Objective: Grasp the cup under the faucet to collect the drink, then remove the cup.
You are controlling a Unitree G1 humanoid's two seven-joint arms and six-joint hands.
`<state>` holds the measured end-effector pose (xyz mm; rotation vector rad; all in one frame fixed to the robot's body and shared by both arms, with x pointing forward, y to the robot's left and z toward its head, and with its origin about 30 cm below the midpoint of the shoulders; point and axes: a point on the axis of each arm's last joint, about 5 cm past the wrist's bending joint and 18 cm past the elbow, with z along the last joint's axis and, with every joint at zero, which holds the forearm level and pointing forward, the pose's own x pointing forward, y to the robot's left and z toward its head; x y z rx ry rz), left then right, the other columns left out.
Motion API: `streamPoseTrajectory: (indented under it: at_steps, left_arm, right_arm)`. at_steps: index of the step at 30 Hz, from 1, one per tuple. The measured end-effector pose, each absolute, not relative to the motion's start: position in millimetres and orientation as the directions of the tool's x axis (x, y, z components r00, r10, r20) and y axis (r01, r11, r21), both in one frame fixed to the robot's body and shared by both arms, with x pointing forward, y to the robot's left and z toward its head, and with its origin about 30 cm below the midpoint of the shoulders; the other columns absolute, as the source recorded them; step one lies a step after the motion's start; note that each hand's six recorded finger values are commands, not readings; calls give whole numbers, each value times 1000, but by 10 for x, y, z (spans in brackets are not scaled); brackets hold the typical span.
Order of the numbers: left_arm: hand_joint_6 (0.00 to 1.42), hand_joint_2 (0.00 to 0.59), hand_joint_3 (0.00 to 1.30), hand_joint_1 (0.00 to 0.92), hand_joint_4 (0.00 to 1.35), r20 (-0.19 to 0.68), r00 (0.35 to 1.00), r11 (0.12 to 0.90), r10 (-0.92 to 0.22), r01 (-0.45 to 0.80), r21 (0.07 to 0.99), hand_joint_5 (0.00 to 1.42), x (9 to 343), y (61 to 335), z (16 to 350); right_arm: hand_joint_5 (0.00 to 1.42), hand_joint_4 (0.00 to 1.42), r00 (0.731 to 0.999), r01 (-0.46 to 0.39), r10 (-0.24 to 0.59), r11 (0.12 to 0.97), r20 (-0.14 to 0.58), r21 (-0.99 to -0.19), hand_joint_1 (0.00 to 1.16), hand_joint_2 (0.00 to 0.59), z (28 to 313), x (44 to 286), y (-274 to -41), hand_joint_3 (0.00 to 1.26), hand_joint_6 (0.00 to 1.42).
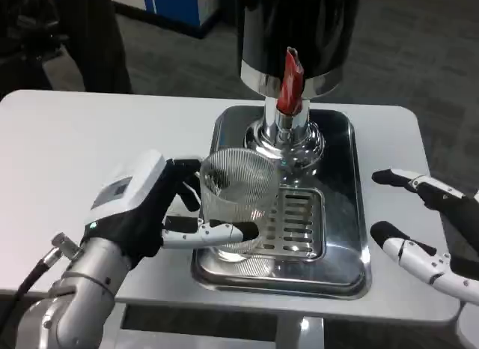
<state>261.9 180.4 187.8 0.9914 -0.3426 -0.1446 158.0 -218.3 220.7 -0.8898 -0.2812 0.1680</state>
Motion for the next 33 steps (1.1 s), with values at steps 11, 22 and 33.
streamPoseTrajectory:
  at_steps: [11,22,33]
  left_arm:
    - [335,52,686,481,554,209,931,497,-300,-35,867,594,2722,1742,1935]
    - [312,49,644,455,521,202,927,488,-317,-23,873,565,2761,1700,1948]
    - [250,80,548,347,422,187,923,477,-337,-4,879,475,2791,1668,1969]
  right_arm:
    - [97,137,951,-29,259,623,171,-782,285,360,2206,1581,-2182,186,131]
    - [97,139,951,-28,257,626,172,-779,290,365,2207,1581,-2188,186,131]
    - [97,139,952,-26,251,629,172,-777,292,372,2209,1580,-2197,186,131]
